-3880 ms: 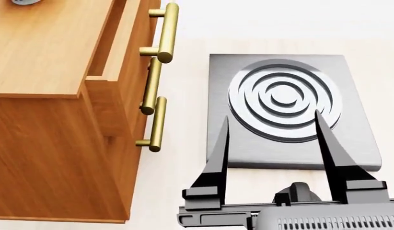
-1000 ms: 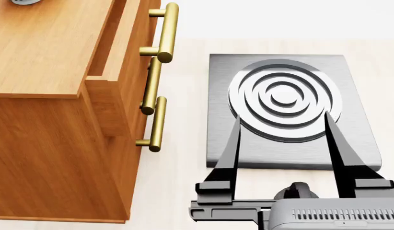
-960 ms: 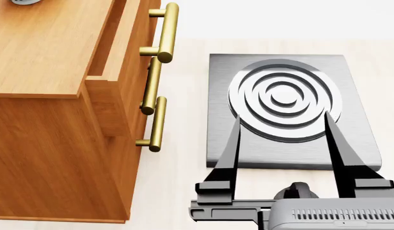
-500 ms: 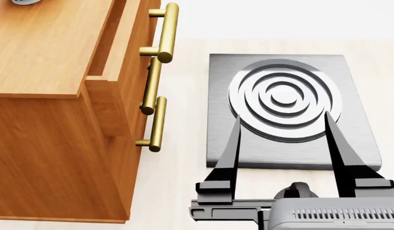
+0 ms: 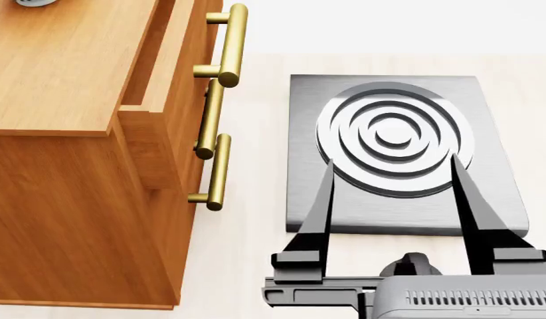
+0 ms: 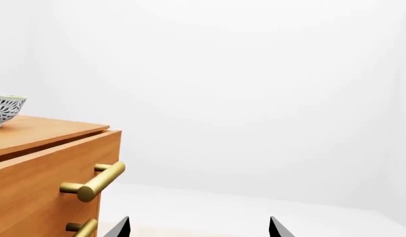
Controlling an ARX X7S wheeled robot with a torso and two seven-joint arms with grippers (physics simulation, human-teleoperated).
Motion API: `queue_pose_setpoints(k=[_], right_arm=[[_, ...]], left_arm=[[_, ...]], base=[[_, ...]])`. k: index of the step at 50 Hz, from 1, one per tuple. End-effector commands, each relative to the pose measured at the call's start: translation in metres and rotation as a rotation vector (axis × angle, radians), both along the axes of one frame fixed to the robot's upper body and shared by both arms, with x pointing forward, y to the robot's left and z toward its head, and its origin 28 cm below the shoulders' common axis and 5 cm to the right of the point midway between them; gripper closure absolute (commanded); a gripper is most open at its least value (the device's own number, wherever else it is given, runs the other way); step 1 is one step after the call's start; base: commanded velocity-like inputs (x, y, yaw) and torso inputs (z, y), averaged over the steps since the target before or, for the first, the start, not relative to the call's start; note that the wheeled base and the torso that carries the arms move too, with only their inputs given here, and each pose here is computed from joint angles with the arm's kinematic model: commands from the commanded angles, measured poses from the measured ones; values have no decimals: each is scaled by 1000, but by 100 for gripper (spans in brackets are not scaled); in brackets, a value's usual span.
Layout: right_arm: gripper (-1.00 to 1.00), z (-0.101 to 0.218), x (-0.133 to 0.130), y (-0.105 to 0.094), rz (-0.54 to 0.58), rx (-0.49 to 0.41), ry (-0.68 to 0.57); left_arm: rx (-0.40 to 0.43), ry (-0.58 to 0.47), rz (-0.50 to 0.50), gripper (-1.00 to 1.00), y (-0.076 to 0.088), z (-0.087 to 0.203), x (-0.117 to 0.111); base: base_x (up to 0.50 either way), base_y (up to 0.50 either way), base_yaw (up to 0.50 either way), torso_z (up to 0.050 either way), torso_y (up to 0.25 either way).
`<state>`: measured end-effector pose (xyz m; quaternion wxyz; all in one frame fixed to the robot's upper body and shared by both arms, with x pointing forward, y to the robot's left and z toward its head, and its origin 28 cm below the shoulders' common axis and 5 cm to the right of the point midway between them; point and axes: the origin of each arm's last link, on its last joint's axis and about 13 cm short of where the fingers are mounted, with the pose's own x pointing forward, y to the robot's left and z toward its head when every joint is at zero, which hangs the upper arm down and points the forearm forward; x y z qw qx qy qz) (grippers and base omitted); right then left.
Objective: Pick the akita bowl on the wooden cabinet and place it on the plate.
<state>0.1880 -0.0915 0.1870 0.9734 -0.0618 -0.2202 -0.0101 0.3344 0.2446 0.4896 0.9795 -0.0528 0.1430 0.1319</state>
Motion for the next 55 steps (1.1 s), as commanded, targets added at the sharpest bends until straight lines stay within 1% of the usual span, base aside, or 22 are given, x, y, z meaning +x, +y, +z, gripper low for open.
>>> queue_pose_setpoints(k=[1, 2, 6, 7, 8, 11, 13, 14, 17, 19, 21, 43, 46, 48, 50, 51, 52, 55], right_arm=[[-100, 0, 0, 0, 1, 0, -2], [-100, 0, 0, 0, 0, 0, -2], [-100, 1, 0, 0, 0, 1, -2], [-100, 0, 0, 0, -1, 1, -2], [-100, 1, 0, 0, -1, 2, -3], [-100, 0, 0, 0, -1, 3, -1], [-100, 0, 0, 0, -2, 3, -2], [-100, 0, 0, 0, -2, 4, -2], [-100, 1, -1, 0, -2, 2, -4], [-100, 1, -1, 0, -3, 2, -3], [-100, 1, -1, 0, -3, 3, -4], [-100, 1, 0, 0, -3, 1, -3], [-100, 1, 0, 0, -3, 1, -3], [-100, 1, 0, 0, -2, 3, -4], [-100, 0, 0, 0, -2, 2, -2], [-100, 0, 0, 0, -2, 2, -1], [-100, 0, 0, 0, -2, 1, -1], [-100, 0, 0, 0, -3, 3, -1]], left_arm=[[13, 8, -25, -100, 0, -1, 0], [33, 17, -29, -100, 0, -2, 0], [21, 36, -30, -100, 1, -4, 0], [33, 35, -35, -100, 1, -4, 0], [37, 49, -53, -100, 0, -5, -1], [43, 80, -40, -100, 1, -9, 0], [40, 83, -43, -100, 1, -10, 1], [54, 97, -36, -100, 1, -11, 1], [38, 103, -52, -100, 0, -13, 2], [58, 115, -66, -100, -1, -14, 2], [50, 121, -66, -100, -1, -16, 2], [72, 135, -93, -100, -1, -21, 5], [61, 138, -98, -100, 0, -23, 7], [38, 133, -106, -100, 0, -23, 7], [54, 126, -131, -100, -1, -23, 8], [43, 111, -128, -100, -1, -23, 9], [79, 122, -142, -100, -1, -24, 9], [64, 139, -123, -100, -1, -28, 11]], base=[[0, 0, 0, 0, -209], [0, 0, 0, 0, -250], [0, 0, 0, 0, -250], [0, 0, 0, 0, -250], [0, 0, 0, 0, 0], [0, 0, 0, 0, 0], [0, 0, 0, 0, 0], [0, 0, 0, 0, 0], [0, 0, 0, 0, 0], [0, 0, 0, 0, 0], [0, 0, 0, 0, 0], [0, 0, 0, 0, 0], [0, 0, 0, 0, 0], [0, 0, 0, 0, 0], [0, 0, 0, 0, 0], [0, 0, 0, 0, 0], [0, 0, 0, 0, 0], [0, 0, 0, 0, 0]])
